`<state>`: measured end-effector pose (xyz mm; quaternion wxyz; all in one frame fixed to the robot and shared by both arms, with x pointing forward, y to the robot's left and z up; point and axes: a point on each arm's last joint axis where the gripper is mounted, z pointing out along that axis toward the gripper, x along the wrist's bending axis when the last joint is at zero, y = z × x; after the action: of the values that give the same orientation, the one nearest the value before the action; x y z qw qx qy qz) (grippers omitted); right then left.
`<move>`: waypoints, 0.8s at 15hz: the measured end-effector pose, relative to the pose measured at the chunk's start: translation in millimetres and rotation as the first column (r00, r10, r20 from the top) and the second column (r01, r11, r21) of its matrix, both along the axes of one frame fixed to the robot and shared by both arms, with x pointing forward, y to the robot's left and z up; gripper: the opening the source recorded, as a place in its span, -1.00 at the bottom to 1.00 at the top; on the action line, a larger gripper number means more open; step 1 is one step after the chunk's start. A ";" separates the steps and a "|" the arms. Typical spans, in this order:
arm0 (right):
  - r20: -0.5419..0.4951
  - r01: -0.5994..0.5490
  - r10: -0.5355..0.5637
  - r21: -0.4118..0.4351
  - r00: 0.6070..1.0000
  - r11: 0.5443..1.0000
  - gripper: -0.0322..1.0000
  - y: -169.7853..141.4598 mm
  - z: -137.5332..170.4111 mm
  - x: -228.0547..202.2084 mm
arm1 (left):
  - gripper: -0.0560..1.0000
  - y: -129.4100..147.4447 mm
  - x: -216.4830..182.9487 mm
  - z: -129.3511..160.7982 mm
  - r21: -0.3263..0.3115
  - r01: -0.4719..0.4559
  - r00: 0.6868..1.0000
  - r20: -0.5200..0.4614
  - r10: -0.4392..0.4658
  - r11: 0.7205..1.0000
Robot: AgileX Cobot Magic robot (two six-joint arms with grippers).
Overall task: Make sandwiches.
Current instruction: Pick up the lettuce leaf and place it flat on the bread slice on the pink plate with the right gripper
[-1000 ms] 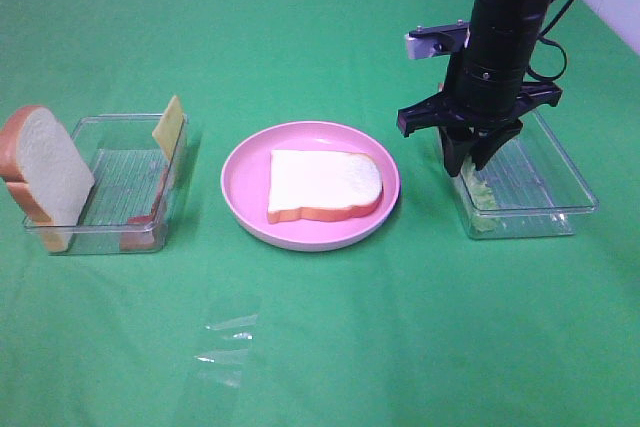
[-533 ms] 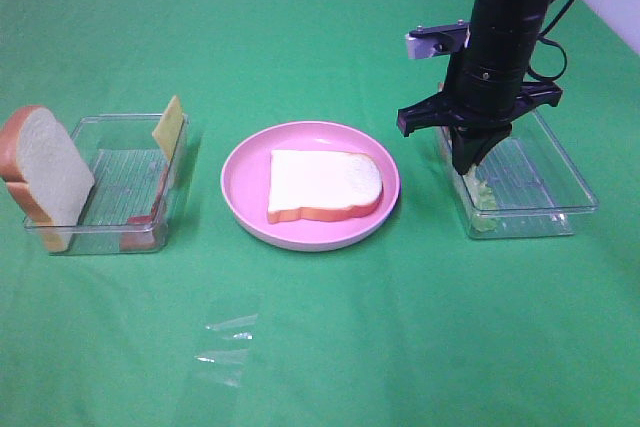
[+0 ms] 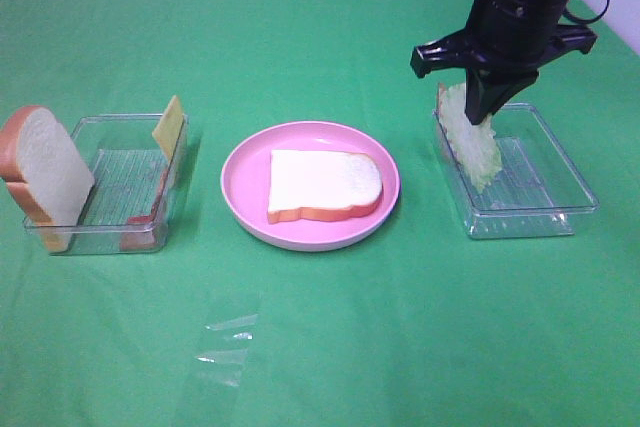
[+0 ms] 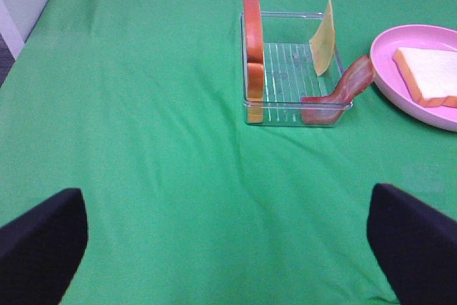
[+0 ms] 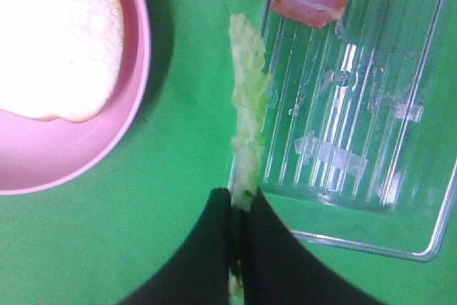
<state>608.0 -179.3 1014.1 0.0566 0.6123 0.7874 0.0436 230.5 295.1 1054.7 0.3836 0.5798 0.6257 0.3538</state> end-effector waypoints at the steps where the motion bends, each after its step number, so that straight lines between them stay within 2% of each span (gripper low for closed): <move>1: 0.030 -0.005 0.004 0.031 1.000 1.000 -0.90 0.1 15.8 -5.6 | 0.96 0.0 0.0 0.0 0.000 0.000 1.000 0.000 0.000 1.000; 3: 0.074 -0.022 0.013 0.130 0.997 0.991 -0.90 4.8 38.7 -14.8 | 0.96 0.0 0.0 0.0 0.000 0.000 1.000 0.000 0.000 1.000; 5: 0.095 -0.048 0.021 0.287 0.995 0.957 -0.90 17.8 48.7 -17.8 | 0.96 0.0 0.0 0.0 0.000 0.000 1.000 0.000 0.000 1.000; 6: 0.086 -0.066 0.034 0.392 0.996 0.918 -0.90 28.0 50.0 -18.1 | 0.96 0.0 0.0 0.0 0.000 0.000 1.000 0.000 0.000 1.000; 7: 0.076 -0.107 0.079 0.533 0.994 0.839 -0.90 43.0 48.5 -16.7 | 0.96 0.0 0.0 0.0 0.000 0.000 1.000 0.000 0.000 1.000; 8: 0.066 -0.120 0.101 0.616 0.993 0.778 -0.90 52.5 44.8 -14.0 | 0.96 0.0 0.0 0.0 0.000 0.000 1.000 0.000 0.000 1.000; 10: 0.042 -0.122 0.131 0.714 0.991 0.689 -0.90 65.4 29.5 -5.8 | 0.96 0.0 0.0 0.0 0.000 0.000 1.000 0.000 0.000 1.000; 11: 0.017 -0.099 0.129 0.746 0.991 0.659 -0.90 70.1 18.9 -1.0 | 0.96 0.0 0.0 0.0 0.000 0.000 1.000 0.000 0.000 1.000; 12: 0.004 -0.090 0.133 0.755 0.991 0.650 -0.90 73.4 12.3 0.9 | 0.96 0.0 0.0 0.0 0.000 0.000 1.000 0.000 0.000 1.000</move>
<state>608.9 -105.9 1026.4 -0.2248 0.5320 0.7359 0.3533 230.5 295.1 1054.7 0.3836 0.5798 0.6257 0.3538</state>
